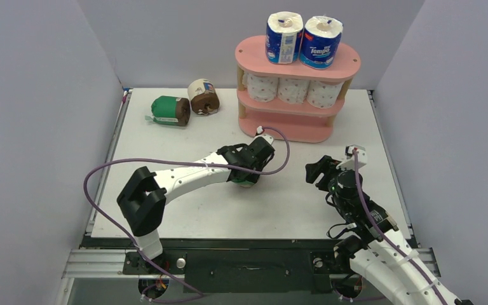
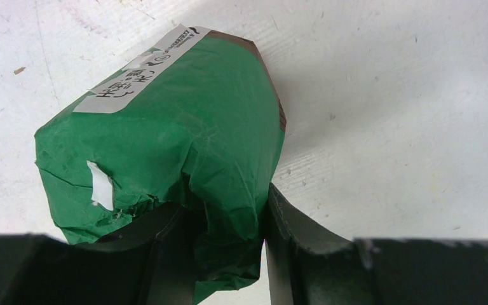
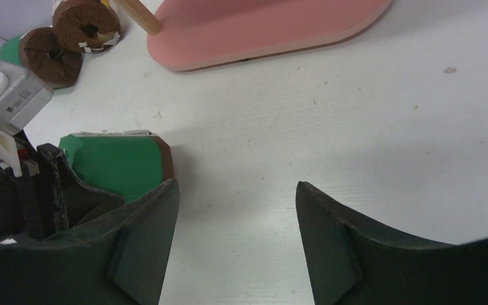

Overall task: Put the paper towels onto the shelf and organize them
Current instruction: Adjust the paper towel at the center of the board.

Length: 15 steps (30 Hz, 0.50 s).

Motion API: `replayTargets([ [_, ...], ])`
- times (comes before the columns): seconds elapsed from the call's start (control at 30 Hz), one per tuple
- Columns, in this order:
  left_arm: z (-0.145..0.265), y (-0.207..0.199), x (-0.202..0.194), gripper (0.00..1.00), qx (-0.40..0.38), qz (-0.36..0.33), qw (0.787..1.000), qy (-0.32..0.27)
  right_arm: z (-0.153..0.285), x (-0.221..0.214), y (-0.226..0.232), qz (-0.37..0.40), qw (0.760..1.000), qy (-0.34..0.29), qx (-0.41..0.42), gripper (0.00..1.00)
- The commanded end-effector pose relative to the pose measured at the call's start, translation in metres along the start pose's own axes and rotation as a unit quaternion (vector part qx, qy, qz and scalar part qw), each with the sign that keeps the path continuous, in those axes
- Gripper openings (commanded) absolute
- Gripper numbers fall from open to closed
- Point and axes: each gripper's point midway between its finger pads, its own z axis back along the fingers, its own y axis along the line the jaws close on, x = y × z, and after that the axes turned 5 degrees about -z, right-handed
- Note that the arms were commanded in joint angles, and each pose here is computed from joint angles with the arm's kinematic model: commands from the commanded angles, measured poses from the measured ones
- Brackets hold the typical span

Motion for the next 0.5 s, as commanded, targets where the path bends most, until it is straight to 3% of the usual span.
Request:
replayTargets([
  [0.0,0.012,0.002,0.02,0.3,0.019,-0.017,0.999,-0.032,0.006,0.022,0.001,0.005,0.999,-0.035,-0.011,0.63],
  [0.37,0.003,-0.009,0.01,0.42,0.011,-0.029,0.999,-0.01,0.004,0.011,-0.006,-0.005,0.999,-0.035,-0.012,0.63],
  [0.47,0.006,-0.013,0.014,0.54,0.009,-0.028,1.0,-0.011,0.003,0.009,-0.007,-0.005,0.999,-0.033,-0.012,0.63],
])
